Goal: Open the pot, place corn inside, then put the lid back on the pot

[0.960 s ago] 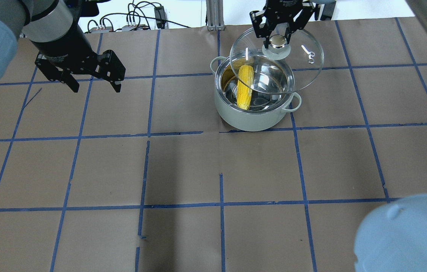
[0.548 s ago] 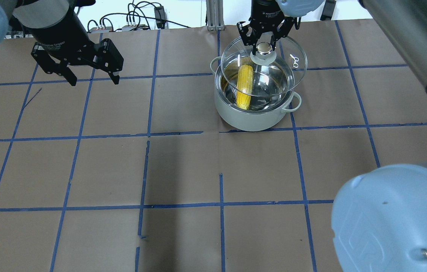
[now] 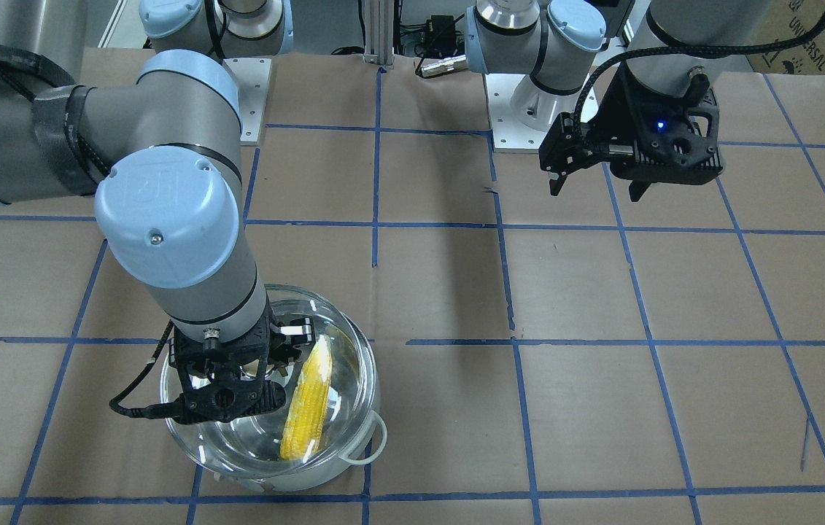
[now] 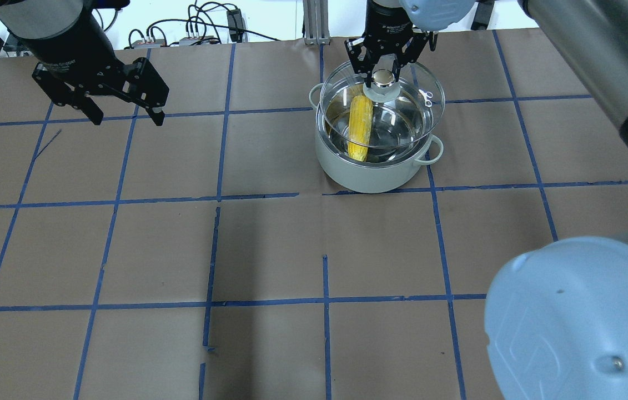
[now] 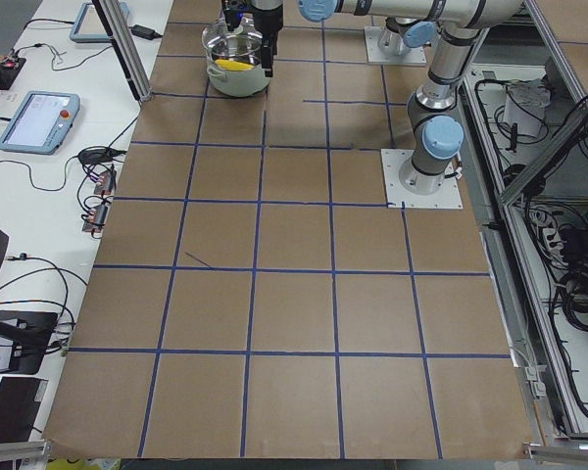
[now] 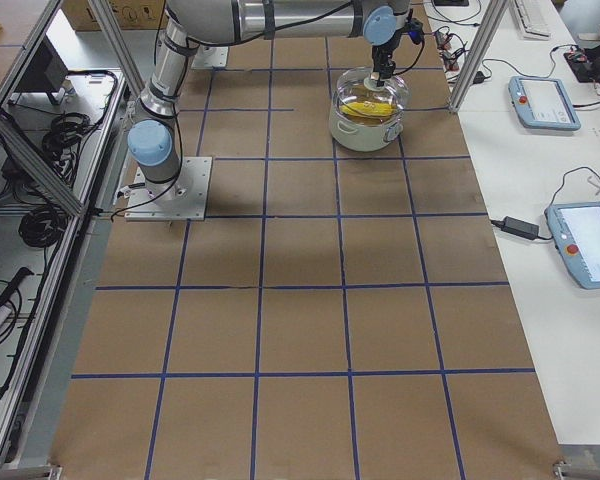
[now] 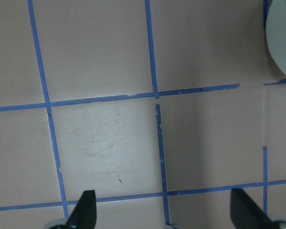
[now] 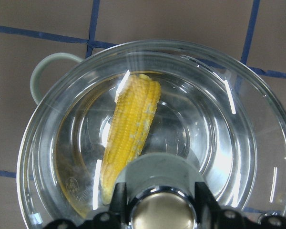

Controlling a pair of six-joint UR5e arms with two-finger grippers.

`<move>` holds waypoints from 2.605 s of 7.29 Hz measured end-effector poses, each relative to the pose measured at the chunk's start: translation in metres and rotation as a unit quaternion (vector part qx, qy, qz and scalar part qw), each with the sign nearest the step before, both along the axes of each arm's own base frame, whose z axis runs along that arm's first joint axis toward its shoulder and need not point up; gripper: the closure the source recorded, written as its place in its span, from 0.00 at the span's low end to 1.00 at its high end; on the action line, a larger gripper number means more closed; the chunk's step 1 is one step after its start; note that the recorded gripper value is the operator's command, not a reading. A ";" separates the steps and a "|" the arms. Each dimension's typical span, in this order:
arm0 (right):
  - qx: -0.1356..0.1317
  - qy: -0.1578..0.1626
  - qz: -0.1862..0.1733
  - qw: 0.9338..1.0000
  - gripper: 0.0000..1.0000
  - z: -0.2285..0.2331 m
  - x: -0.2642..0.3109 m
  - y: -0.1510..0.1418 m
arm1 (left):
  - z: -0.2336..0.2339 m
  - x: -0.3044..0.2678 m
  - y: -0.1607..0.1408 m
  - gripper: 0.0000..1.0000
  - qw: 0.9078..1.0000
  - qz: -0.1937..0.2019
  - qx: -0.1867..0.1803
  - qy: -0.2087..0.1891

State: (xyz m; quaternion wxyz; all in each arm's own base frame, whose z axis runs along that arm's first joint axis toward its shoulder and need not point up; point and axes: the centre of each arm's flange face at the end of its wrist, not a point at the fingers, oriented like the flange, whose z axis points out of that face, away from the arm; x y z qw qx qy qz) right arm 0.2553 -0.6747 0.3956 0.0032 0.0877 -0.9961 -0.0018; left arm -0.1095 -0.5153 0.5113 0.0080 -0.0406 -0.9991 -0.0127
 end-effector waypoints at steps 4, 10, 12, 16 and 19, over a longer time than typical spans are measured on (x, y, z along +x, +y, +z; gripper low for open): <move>0.013 0.001 -0.001 1.000 0.68 -0.016 -0.004 0.002 | -0.004 0.001 -0.001 0.00 1.000 0.001 0.002 0.000; 0.020 0.002 -0.004 1.000 0.68 -0.028 -0.002 -0.003 | -0.008 0.001 -0.004 0.00 1.000 0.001 0.004 0.000; 0.020 0.001 -0.003 1.000 0.68 -0.028 0.001 -0.003 | -0.008 0.001 -0.004 0.00 1.000 0.001 0.005 0.000; 0.018 -0.006 -0.003 1.000 0.66 -0.027 0.003 -0.003 | -0.009 0.001 -0.005 0.00 1.000 0.001 0.005 0.000; 0.015 -0.008 -0.002 1.000 0.64 -0.027 0.004 -0.004 | -0.009 0.001 -0.005 0.00 1.000 0.001 0.006 0.000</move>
